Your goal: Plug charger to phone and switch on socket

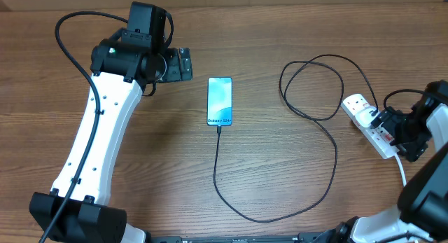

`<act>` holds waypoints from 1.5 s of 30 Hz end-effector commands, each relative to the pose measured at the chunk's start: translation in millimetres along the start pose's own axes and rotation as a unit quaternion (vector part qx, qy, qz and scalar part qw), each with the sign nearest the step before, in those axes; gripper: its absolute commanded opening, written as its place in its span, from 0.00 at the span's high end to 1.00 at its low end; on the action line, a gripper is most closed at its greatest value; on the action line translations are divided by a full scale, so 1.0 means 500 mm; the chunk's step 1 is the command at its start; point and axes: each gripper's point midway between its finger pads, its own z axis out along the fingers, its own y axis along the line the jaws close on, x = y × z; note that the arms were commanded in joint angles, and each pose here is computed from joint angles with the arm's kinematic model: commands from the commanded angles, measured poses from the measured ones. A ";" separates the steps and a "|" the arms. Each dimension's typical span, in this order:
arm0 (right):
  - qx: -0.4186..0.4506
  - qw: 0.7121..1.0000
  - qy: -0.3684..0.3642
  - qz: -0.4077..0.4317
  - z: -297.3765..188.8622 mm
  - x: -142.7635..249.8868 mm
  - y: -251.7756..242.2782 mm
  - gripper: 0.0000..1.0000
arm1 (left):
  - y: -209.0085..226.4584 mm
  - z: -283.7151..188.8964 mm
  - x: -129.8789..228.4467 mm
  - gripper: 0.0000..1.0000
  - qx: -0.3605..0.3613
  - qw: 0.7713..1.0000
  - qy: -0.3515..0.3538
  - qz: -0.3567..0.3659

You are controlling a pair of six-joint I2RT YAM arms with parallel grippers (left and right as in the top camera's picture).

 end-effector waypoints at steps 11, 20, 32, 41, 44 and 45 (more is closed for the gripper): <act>-0.057 0.992 -0.115 0.007 -0.195 -0.005 0.028 0.00 | 0.004 0.005 -0.002 0.01 -0.007 1.000 0.000 -0.005; -0.155 0.975 -0.160 -0.011 -0.315 0.048 0.074 0.00 | 0.004 0.005 -0.002 0.00 -0.007 1.000 0.000 -0.005; -0.174 0.945 -0.274 -0.036 -0.470 0.174 0.031 0.00 | 0.004 0.005 -0.002 0.00 -0.007 1.000 0.000 -0.005; -0.172 0.949 -0.263 -0.032 -0.472 0.222 0.015 0.00 | 0.004 0.005 -0.002 0.00 -0.007 1.000 0.000 -0.005; -0.170 0.951 -0.256 -0.031 -0.467 0.227 0.013 0.00 | 0.004 0.005 -0.002 0.01 -0.007 1.000 0.000 -0.005; -0.170 0.951 -0.257 -0.031 -0.468 0.227 0.014 0.00 | 0.004 0.005 -0.002 0.00 -0.007 1.000 0.000 -0.005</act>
